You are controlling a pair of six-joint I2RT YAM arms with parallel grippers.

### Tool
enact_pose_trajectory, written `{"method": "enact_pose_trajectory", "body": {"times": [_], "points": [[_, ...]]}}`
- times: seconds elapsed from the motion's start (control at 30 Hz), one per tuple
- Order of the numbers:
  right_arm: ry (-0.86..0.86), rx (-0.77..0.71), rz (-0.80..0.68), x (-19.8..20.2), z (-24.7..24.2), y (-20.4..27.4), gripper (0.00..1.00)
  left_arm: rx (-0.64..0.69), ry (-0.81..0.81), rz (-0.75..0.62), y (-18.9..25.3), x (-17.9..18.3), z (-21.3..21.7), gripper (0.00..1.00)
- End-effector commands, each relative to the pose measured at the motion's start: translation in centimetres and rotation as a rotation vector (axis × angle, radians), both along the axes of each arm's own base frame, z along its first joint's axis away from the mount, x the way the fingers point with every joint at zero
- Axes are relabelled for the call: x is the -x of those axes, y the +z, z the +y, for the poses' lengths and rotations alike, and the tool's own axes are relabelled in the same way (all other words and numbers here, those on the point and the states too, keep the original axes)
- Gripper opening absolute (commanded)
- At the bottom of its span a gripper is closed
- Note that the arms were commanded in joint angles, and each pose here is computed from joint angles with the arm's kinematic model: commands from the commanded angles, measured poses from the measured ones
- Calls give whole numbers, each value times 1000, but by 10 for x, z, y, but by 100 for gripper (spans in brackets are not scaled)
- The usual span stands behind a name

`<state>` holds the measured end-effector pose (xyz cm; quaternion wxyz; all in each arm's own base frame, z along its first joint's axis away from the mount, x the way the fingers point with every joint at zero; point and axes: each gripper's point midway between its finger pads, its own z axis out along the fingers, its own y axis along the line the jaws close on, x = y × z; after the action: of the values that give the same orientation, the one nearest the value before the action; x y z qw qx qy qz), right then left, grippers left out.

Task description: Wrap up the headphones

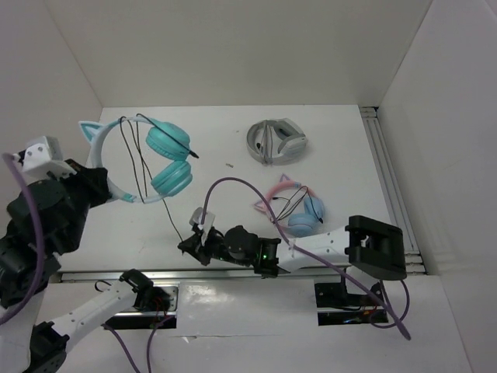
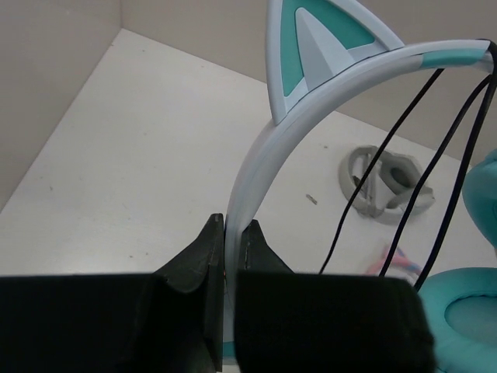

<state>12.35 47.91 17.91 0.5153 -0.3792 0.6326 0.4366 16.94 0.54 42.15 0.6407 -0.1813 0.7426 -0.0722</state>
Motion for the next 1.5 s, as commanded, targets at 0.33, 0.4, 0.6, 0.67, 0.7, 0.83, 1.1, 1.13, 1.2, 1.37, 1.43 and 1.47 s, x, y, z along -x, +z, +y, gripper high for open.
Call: {"method": "enact_pose_trajectory", "body": {"times": [0.33, 0.4, 0.6, 0.67, 0.7, 0.83, 1.1, 1.13, 1.2, 1.37, 1.43, 1.47], "points": [[-129, 28, -79, 20, -13, 67, 0, 95, 169, -43, -14, -78, -26, 0], [-98, 45, -77, 29, -8, 74, 0, 72, 187, -7, -33, -82, -26, 0], [-177, 135, -158, 34, -16, 103, 0, -42, 206, 109, -84, -82, -22, 0], [-207, 170, -202, 32, -21, 114, 0, -72, 207, 148, -97, -76, -19, 0], [-239, 203, -230, 33, -24, 120, 0, -81, 192, 170, -107, -74, -20, 0], [-327, 264, -329, 29, -35, 143, 0, -97, 66, 221, -130, -67, -35, 0], [-493, 495, -567, -2, -63, 153, 0, -204, -300, 298, -150, -50, -77, 0], [-512, 501, -584, -4, -62, 152, 0, -208, -341, 313, -154, -47, -82, 0], [-523, 551, -658, -9, -67, 153, 0, -195, -442, 311, -154, -39, -97, 0], [-595, 588, -796, -18, -74, 161, 0, -247, -539, 384, -166, -25, -102, 0], [-596, 600, -839, -19, -77, 169, 0, -249, -583, 394, -164, -21, -107, 0], [-586, 590, -845, -18, -74, 173, 0, -254, -601, 417, -166, -20, -110, 0]]}}
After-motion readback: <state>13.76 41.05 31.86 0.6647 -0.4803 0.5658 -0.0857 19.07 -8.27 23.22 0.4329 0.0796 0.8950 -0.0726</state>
